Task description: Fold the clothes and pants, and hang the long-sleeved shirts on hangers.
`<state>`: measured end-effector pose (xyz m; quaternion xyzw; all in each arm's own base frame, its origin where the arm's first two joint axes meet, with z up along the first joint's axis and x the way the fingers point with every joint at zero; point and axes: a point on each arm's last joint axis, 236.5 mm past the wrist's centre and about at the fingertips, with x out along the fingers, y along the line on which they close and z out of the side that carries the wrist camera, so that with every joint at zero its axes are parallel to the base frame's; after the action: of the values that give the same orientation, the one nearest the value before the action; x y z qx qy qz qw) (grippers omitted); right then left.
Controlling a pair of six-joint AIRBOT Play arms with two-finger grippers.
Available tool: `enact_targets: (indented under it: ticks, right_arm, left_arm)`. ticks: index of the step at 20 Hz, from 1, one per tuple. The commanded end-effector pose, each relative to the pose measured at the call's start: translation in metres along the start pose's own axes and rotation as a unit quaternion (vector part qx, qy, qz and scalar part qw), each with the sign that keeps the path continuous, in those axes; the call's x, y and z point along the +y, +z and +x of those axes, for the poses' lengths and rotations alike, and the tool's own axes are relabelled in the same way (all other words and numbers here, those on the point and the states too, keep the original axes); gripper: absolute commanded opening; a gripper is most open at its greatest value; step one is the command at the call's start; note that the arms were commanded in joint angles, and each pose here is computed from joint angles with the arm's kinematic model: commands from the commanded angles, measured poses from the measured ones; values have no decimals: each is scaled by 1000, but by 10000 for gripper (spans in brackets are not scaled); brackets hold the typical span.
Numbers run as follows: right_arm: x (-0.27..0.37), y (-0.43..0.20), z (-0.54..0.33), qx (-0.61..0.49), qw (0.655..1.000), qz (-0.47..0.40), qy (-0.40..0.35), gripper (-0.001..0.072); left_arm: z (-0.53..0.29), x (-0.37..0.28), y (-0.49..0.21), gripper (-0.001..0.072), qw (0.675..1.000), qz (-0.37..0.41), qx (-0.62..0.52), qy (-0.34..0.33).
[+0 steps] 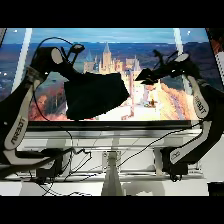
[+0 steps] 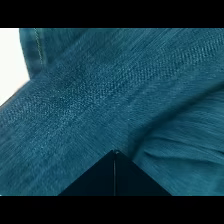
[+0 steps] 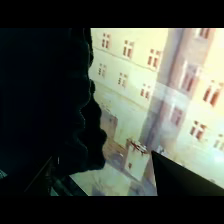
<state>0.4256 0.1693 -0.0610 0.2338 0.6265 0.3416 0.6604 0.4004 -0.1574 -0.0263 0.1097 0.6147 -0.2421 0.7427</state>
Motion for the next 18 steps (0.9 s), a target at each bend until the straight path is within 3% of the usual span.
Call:
enact_targets:
  ticks: [1, 5, 8, 12, 18]
  right_arm:
    - [21, -2, 49, 5, 1000, -18, -11, 659]
    - [45, -11, 85, 23, 1000, -18, -4, 660]
    - [65, -6, 92, 16, 999, -38, 7, 660]
    - [66, 10, 78, 0, 999, -49, 5, 661]
    - [61, -5, 55, 36, 998, -50, 28, 660]
  left_arm:
    - [38, 7, -9, 26, 999, -7, 37, -4]
    - [41, -2, -13, 26, 998, -15, 47, -25]
    - [31, -44, -24, 26, 991, -15, 70, -115]
    - [-1, -111, 1, 25, 969, -27, 20, -246]
    - [-3, -167, -36, 25, 954, 11, 84, -289]
